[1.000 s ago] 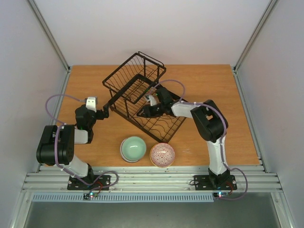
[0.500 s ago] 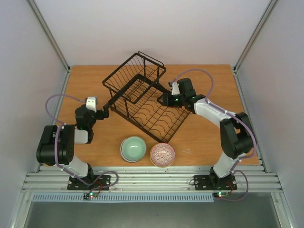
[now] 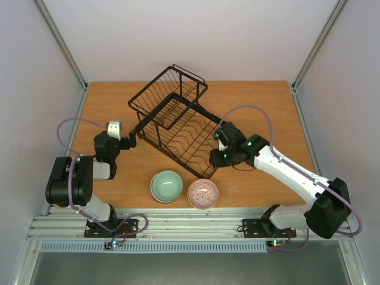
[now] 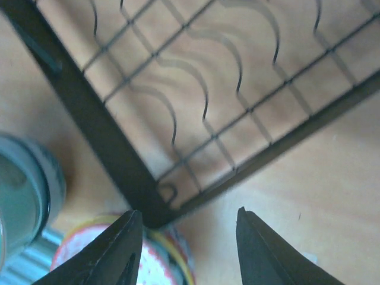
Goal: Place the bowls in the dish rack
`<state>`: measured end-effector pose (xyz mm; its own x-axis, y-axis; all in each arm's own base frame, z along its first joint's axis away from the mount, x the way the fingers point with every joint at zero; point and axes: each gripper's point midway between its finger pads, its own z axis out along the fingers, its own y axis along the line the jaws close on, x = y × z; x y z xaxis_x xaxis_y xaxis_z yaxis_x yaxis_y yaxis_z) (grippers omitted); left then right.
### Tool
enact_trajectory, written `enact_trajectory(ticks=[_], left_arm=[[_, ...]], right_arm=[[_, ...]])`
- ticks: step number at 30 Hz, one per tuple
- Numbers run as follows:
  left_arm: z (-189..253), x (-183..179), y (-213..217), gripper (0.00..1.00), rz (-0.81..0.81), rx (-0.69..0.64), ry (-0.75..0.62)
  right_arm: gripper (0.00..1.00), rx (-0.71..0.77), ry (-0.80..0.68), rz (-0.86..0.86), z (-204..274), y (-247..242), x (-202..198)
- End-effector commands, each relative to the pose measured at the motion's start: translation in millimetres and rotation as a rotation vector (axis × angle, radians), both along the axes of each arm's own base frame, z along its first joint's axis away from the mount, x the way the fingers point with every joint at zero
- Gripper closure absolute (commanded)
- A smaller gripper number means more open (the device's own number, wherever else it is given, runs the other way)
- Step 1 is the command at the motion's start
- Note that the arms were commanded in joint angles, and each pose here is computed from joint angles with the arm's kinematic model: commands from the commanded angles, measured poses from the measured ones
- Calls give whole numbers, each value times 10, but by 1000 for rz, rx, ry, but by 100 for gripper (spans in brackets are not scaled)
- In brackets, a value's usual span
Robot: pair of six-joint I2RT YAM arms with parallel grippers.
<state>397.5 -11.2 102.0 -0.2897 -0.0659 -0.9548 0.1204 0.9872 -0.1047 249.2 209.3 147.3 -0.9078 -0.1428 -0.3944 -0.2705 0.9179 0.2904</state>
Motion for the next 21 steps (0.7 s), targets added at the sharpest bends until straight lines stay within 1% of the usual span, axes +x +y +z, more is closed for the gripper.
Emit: enact_trajectory(ticks=[1,8,10,12,21], left_arm=[[144,70,-13,1,-9,18,-48],[145,71,-11,1,-8,18,-49],[148,71,-11,1,-8,18,-50],[149,70,-12,1,-8,18,-50],[144,70,-13,0,-9,18,-48]], right_arm=[[56,-135,109,-49,-90,-219,-544],[60,-160,157,-2,-169,-78,-861],[60,-205,155,-11,-245,-117,-893],[60,-220,165,-10,-305,-124,-944],[64,-230,191,-21,-479,-110,-1055]])
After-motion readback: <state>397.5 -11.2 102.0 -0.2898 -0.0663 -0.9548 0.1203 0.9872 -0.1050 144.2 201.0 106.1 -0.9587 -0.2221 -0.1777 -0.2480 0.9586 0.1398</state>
